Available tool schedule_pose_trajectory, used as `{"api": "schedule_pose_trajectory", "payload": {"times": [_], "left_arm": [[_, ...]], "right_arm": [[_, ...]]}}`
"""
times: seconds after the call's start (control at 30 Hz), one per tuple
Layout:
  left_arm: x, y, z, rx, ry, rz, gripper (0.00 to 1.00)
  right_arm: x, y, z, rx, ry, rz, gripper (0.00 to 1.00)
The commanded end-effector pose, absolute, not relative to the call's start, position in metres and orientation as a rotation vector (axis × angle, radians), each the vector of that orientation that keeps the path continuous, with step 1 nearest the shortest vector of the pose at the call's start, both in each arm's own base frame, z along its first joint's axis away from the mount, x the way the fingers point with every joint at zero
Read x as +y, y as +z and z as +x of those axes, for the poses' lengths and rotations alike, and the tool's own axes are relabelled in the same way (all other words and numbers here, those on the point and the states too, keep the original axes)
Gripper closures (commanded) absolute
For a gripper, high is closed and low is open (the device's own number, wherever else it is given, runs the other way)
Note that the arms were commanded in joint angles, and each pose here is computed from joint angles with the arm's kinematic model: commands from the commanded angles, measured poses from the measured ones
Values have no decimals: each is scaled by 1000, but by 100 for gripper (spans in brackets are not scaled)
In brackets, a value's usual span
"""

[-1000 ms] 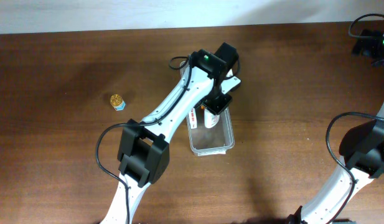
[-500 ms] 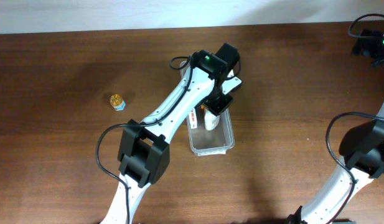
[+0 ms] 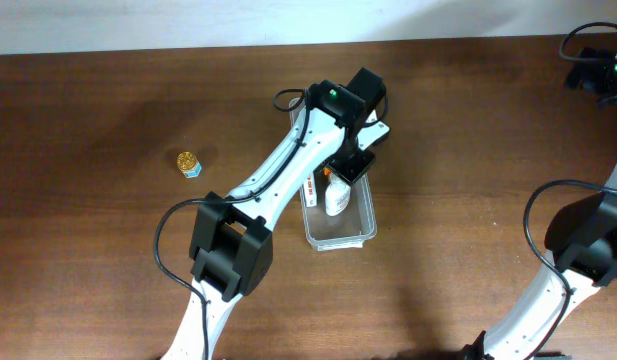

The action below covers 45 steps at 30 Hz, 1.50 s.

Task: Pack container
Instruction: 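Lower the spray bottle into the container and open the left gripper, then move the left gripper left over the gold-lidded jar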

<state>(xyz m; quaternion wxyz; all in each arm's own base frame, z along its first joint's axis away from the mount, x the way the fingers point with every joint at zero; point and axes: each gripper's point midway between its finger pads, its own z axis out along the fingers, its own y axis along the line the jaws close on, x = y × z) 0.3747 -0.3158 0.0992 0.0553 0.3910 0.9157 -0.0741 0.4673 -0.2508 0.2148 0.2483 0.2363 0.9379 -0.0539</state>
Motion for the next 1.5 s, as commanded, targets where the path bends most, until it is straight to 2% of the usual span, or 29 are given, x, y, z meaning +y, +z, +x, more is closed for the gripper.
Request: {"api": "schedule_pose_trajectory", "payload": {"times": [0.0,0.1,0.13,0.17,0.33,0.37,0.4,0.43,0.57,0.73,1.0,1.23,1.47], "left_arm": [[-319,127,394,2679,-178,1160,55],[-312,152,417,2593,-50,1100,52],[-307,162,425,2562,8,1071,45],[-294,187,445,2489,147,992,29],[-265,238,475,2378,279,804,20],[-259,245,479,2372,275,758,15],[-252,252,483,2371,271,711,4],[-241,258,487,2374,278,657,1],[-170,269,493,2450,393,316,1],[-78,255,473,2625,495,-37,1],[-39,234,477,2775,117,-201,1],[2,196,467,2913,121,-296,1],[-7,145,442,3120,35,-280,1]], "right_arm": [[-253,219,470,2539,-155,647,2],[-253,219,470,2539,-155,647,2],[-253,219,470,2539,-155,647,2],[-253,219,470,2539,-155,647,2],[-253,219,470,2538,-156,647,2],[-253,219,470,2539,-155,647,2],[-253,219,470,2539,-155,647,2],[-253,219,470,2539,-155,647,1],[-253,219,470,2539,-155,647,2],[-253,219,470,2538,-156,648,2],[-253,219,470,2539,-155,647,2],[-253,219,470,2538,-156,647,2],[-253,219,470,2539,-155,647,1]]}}
